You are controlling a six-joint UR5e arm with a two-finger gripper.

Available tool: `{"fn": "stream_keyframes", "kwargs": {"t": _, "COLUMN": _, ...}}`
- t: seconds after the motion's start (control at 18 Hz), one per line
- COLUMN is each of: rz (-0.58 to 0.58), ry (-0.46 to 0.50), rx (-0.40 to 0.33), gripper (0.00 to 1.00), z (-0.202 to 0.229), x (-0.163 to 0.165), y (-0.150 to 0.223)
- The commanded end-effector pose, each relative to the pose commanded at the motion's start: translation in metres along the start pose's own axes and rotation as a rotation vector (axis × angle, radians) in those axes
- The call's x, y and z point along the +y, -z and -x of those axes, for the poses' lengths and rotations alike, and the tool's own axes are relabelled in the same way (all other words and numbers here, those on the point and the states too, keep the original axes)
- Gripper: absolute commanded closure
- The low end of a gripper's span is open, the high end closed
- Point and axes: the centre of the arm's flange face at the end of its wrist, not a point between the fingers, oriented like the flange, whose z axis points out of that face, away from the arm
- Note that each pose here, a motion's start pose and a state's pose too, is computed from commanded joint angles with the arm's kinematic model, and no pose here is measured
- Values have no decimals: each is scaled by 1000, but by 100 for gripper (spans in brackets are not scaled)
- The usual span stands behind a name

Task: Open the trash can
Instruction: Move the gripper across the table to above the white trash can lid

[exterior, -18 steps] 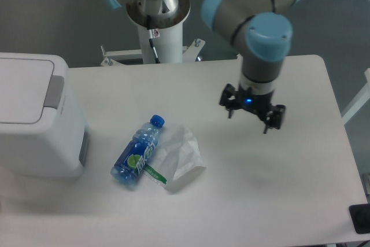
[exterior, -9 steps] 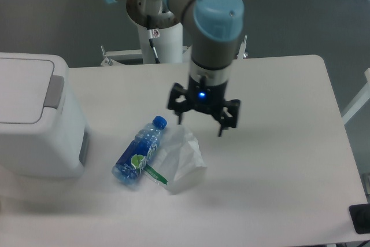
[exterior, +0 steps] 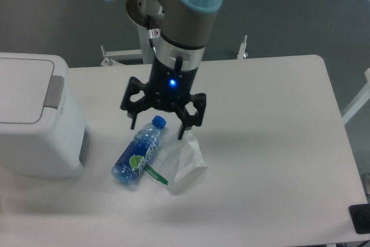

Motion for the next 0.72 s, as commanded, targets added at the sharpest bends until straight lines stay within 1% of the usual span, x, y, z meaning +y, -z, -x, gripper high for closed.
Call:
{"fn": "stream_keyframes", "kwargs": {"t": 0.06, "rz": 0, "ry": -1, "rx": 1, "gripper": 0, "z": -5, "x": 9, "y": 2}}
{"fn": "stream_keyframes", "kwargs": {"t": 0.17, "rz": -21, "ry": -5, "rx": -2, "gripper": 0, "z": -10, "x": 17, "y": 0}}
{"fn": "stream_keyframes", "kwargs": {"t": 0.28, "rz": 13, "ry": -31, "rx": 22, "gripper": 0, "z": -36, "x": 27, "y": -17}}
{"fn": "stream_keyframes", "kwargs": {"t": 0.39, "rz": 44, "ry": -41, "rx": 41, "gripper": 0, "z": -47, "x": 37, "y": -33}}
{"fn": "stream_keyframes", "kwargs": {"t": 0.61, "rz": 68, "ry": -40, "rx": 66, "gripper": 0, "z": -79, "x": 57, "y": -38}}
{"fn": "stream_keyframes", "kwargs": {"t": 0.72, "rz": 66, "ry": -43, "rx": 74, "gripper": 0, "z": -85, "x": 67, "y": -34}}
